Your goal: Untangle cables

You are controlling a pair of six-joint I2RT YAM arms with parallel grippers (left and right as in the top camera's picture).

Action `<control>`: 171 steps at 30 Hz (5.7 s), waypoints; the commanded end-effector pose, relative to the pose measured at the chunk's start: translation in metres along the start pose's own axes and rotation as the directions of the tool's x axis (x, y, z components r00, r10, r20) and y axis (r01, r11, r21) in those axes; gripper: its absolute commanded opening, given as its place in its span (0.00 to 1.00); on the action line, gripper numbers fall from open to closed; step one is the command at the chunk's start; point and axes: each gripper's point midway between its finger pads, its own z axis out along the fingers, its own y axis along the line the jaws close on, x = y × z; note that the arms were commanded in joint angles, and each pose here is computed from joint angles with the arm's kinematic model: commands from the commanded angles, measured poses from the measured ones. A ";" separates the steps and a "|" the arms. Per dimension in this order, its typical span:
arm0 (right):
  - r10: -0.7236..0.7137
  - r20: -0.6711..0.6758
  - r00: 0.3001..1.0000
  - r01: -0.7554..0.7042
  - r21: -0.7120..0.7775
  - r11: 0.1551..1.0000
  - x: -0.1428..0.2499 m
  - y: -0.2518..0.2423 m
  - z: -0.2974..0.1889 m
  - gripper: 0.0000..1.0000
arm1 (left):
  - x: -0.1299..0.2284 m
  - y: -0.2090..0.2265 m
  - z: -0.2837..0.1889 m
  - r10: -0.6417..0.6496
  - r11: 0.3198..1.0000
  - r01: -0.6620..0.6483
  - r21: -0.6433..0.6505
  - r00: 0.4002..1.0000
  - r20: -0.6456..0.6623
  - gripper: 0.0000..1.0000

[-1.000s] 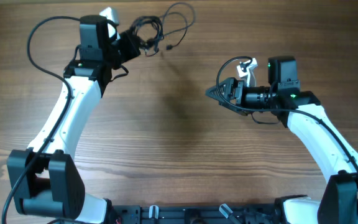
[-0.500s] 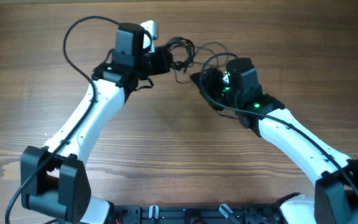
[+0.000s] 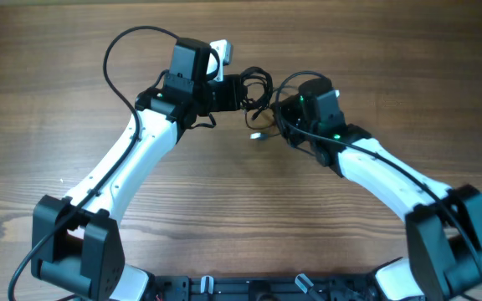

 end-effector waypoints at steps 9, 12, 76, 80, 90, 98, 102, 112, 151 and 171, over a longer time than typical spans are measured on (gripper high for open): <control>-0.701 -0.101 0.706 0.563 -0.520 0.642 0.043 0.087 -0.107 0.05 | -0.012 0.078 -0.040 -0.040 0.914 0.079 -0.397 0.994 0.105 0.04; -0.753 -0.048 0.657 0.628 -0.517 0.581 0.046 0.086 -0.142 0.05 | -0.024 0.103 -0.052 -0.140 0.843 0.243 -0.479 0.960 0.242 0.04; -0.638 -0.073 0.767 0.509 -0.536 0.673 0.038 0.097 -0.053 0.05 | -0.008 -0.025 -0.033 0.152 0.961 -0.150 0.234 0.988 0.010 0.04; -0.507 -0.114 0.854 0.474 -0.230 0.850 0.009 0.036 -0.026 0.07 | -0.021 -0.001 -0.042 0.107 0.973 -0.112 0.200 0.994 0.036 0.04; -0.566 -0.239 0.789 0.528 -0.208 0.823 0.023 0.008 -0.029 0.25 | -0.041 0.036 -0.065 -0.065 0.977 0.051 0.207 0.996 0.064 0.04; -0.743 -0.109 0.660 0.668 -0.367 0.647 0.039 0.044 -0.032 0.70 | -0.029 0.010 -0.054 -0.040 0.970 0.033 0.240 0.999 0.021 0.04; -0.724 -0.024 0.689 0.696 -0.257 0.671 0.014 0.042 -0.024 0.70 | -0.022 0.000 -0.049 -0.021 0.967 0.020 0.254 1.000 0.001 0.04; -0.699 -0.173 0.693 0.624 -0.341 0.703 0.069 0.038 -0.026 0.18 | -0.013 -0.029 -0.040 0.043 0.954 -0.037 0.297 0.999 -0.011 0.04; -0.618 -0.023 0.786 0.618 0.077 0.783 -0.040 -0.010 -0.100 1.00 | 0.100 -0.012 0.067 -0.490 0.871 0.457 -0.181 0.831 -0.263 0.70; -0.630 0.078 0.773 0.603 0.218 0.767 -0.069 -0.020 -0.103 1.00 | 0.143 0.013 0.100 -0.415 0.891 0.320 -0.323 0.863 -0.288 0.52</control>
